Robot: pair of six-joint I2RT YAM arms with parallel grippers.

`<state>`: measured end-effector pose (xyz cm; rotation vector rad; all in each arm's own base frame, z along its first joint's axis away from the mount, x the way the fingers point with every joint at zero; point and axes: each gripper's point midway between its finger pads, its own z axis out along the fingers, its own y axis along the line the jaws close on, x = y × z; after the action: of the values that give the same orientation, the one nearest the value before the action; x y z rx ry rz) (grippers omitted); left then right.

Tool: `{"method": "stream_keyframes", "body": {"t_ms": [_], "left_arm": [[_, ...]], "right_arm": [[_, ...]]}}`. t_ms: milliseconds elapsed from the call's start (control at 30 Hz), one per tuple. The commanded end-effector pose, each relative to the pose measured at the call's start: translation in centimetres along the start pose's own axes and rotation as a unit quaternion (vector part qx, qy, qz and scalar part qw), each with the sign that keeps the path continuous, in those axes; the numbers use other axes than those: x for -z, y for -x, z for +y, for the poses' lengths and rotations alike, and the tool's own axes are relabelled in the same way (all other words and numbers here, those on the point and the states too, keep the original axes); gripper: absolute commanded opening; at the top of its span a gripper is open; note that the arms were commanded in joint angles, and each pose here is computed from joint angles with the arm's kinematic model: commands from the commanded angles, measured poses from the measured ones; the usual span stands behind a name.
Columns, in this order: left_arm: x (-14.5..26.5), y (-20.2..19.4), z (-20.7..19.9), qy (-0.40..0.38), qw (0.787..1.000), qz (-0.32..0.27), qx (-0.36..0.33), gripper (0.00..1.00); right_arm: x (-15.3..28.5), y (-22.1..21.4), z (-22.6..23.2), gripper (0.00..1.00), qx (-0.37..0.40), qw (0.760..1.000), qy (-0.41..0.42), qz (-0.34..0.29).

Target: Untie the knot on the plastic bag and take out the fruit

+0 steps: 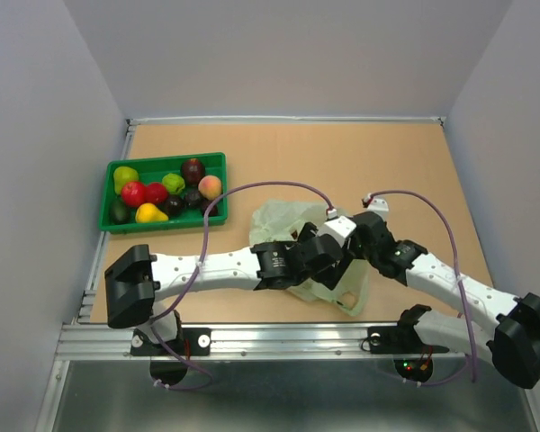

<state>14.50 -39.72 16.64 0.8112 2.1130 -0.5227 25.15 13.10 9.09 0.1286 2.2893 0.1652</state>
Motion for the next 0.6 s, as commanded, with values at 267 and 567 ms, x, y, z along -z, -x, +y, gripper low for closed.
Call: {"method": "stream_keyframes", "body": {"t_ms": [267,567], "left_arm": [[-4.0,-2.4,14.2,0.175,0.980,0.016,0.089,0.89],[-3.0,-3.2,19.2,0.263,0.956,0.005,0.131,0.92]], "right_arm": [[-1.4,-3.0,-1.7,0.66,-0.052,0.998,-0.035,0.017],[-1.5,-4.0,-1.5,0.66,-0.060,0.998,-0.019,0.029]]}}
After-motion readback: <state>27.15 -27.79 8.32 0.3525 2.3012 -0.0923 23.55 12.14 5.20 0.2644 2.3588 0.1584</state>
